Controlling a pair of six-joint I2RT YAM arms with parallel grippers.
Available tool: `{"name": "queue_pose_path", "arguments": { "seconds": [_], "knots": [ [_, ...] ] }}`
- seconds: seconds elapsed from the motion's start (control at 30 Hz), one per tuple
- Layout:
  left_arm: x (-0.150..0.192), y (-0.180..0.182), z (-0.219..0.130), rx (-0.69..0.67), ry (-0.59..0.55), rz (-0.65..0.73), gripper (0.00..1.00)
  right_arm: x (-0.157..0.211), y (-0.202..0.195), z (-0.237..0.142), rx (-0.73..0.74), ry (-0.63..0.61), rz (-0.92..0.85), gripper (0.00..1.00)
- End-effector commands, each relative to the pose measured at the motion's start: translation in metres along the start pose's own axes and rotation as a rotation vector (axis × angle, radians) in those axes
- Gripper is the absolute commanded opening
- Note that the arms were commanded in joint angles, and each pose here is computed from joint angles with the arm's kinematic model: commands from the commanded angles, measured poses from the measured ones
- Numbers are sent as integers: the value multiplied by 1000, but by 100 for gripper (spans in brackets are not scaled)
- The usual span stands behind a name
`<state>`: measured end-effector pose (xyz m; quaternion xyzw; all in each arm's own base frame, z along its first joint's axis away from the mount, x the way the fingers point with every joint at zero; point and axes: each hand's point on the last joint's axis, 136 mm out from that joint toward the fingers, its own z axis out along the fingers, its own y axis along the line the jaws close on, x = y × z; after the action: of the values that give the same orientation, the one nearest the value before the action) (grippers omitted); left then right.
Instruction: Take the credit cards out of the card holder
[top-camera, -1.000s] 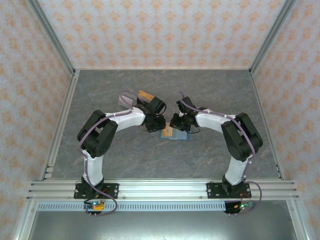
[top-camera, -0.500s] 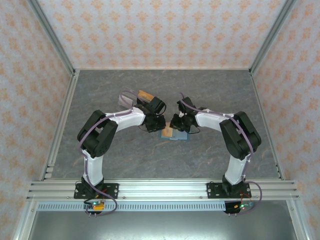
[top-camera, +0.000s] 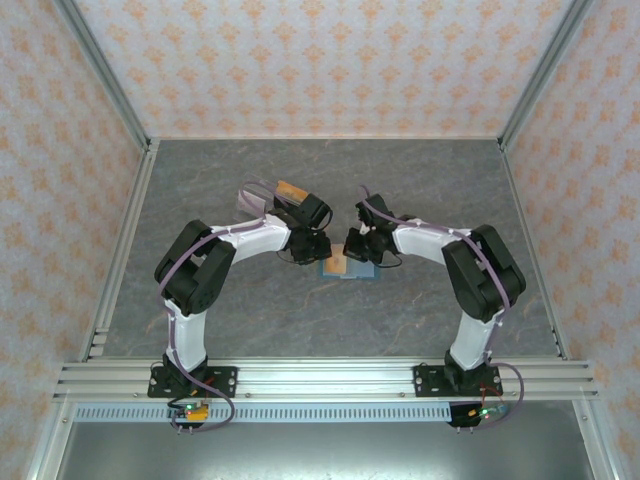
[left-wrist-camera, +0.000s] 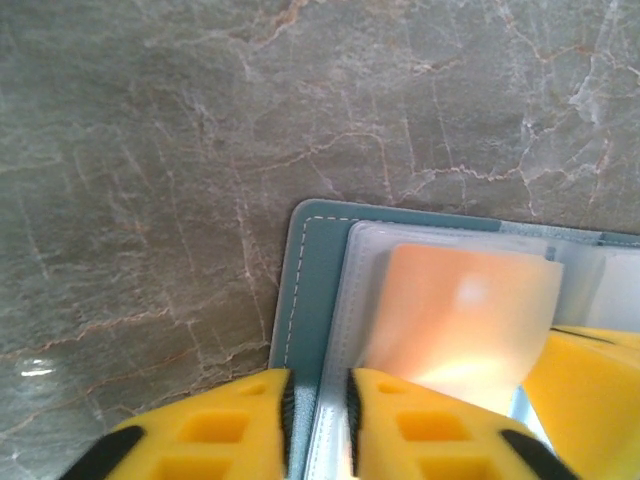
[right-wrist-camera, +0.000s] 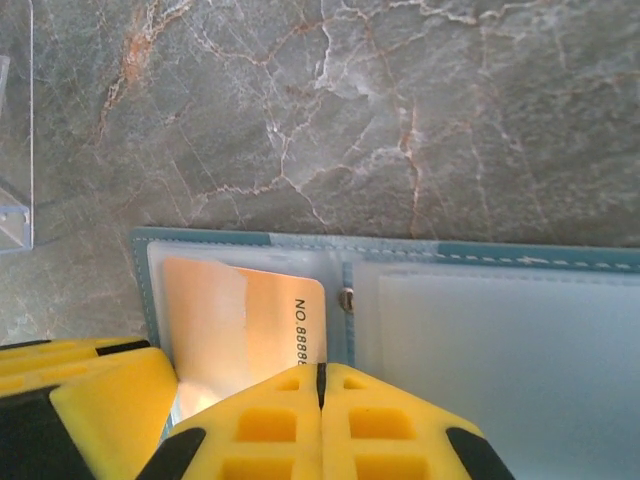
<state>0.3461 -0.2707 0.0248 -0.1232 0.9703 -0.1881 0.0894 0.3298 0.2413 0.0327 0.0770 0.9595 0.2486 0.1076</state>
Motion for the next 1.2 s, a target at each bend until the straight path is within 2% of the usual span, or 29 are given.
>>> {"name": "queue_pose_path", "arguments": {
  "seconds": [0.0, 0.17, 0.33, 0.43, 0.5, 0.67, 0.9, 1.17],
  "knots": [
    [7, 14, -7, -53, 4, -19, 30, -2, -10, -14, 45, -35, -24, 0],
    [3, 1, -22, -1, -19, -14, 33, 1, -19, -19, 80, -41, -45, 0],
    [1, -13, -31, 61, -27, 2, 32, 3, -10, -17, 31, -24, -48, 0],
    [0, -18, -34, 83, -30, 12, 29, 6, 7, -17, -56, 3, -53, 10],
    [1, -19, -32, 93, -24, 14, 26, 7, 13, -17, -89, 14, -48, 15],
    [5, -19, -22, 92, 4, 11, 21, 8, 10, -11, -72, 32, -29, 20],
    [8, -14, -13, 76, 23, -5, 17, 9, 3, 0, -42, 55, -1, 22],
    [17, 8, 10, -6, 67, -34, 12, 9, 4, 4, -55, 66, -3, 22]
  ]
}}
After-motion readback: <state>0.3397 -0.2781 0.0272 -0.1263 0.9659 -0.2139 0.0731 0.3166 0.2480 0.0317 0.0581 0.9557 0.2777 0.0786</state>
